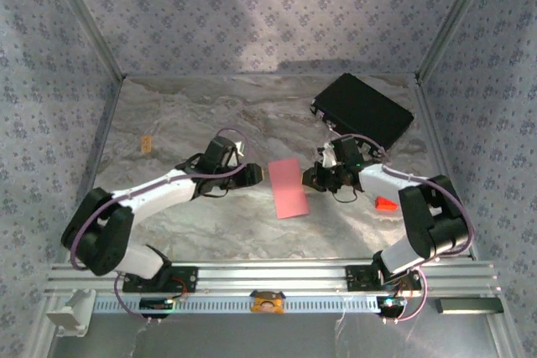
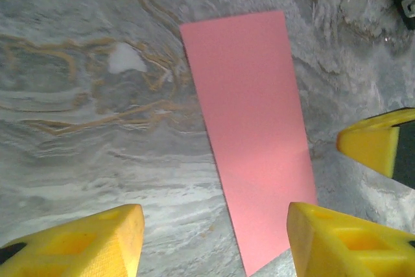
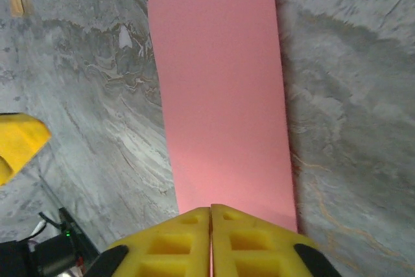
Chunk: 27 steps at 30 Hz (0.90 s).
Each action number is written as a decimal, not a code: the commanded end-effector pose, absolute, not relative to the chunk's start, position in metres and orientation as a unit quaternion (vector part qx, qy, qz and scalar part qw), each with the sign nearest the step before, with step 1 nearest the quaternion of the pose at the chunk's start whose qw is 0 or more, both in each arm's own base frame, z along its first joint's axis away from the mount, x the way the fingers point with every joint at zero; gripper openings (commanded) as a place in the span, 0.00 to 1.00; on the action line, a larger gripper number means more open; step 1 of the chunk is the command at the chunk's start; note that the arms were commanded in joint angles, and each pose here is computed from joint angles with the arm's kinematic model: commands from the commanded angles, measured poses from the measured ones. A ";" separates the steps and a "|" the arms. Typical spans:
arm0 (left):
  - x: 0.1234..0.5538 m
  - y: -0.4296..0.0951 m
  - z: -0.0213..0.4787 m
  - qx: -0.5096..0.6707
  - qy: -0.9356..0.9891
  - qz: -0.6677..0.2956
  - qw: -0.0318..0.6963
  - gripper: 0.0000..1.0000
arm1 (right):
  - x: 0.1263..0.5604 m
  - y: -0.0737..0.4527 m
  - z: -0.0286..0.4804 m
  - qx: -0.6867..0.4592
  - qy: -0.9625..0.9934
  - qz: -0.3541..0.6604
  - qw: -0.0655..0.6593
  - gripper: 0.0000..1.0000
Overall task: Fold a paper plane with a square sheet of paper (pick it up from the middle)
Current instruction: Turn over the paper at the center of the table, then third fold the triangle at the center of the table.
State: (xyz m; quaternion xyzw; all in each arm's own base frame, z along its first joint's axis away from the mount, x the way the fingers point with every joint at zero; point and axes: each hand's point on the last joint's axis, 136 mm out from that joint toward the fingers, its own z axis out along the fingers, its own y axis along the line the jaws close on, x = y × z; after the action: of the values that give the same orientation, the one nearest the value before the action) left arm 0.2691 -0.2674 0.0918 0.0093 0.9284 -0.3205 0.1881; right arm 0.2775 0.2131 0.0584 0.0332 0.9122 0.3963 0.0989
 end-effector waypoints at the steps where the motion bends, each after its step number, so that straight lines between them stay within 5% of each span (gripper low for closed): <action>1: 0.271 -0.292 0.104 0.024 0.918 -0.354 0.175 0.59 | 0.275 0.221 0.054 0.031 0.904 0.418 0.079 0.08; 27: 0.269 -0.329 0.057 -0.016 0.917 -0.388 0.087 0.52 | 0.248 0.207 -0.009 0.127 0.914 0.386 0.007 0.04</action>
State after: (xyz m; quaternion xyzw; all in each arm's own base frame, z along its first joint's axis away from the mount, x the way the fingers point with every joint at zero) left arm 0.2642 -0.3130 0.0446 -0.0179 0.9288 -0.3599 0.0867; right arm 0.2668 0.2173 0.0179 0.0898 0.9002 0.4237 0.0465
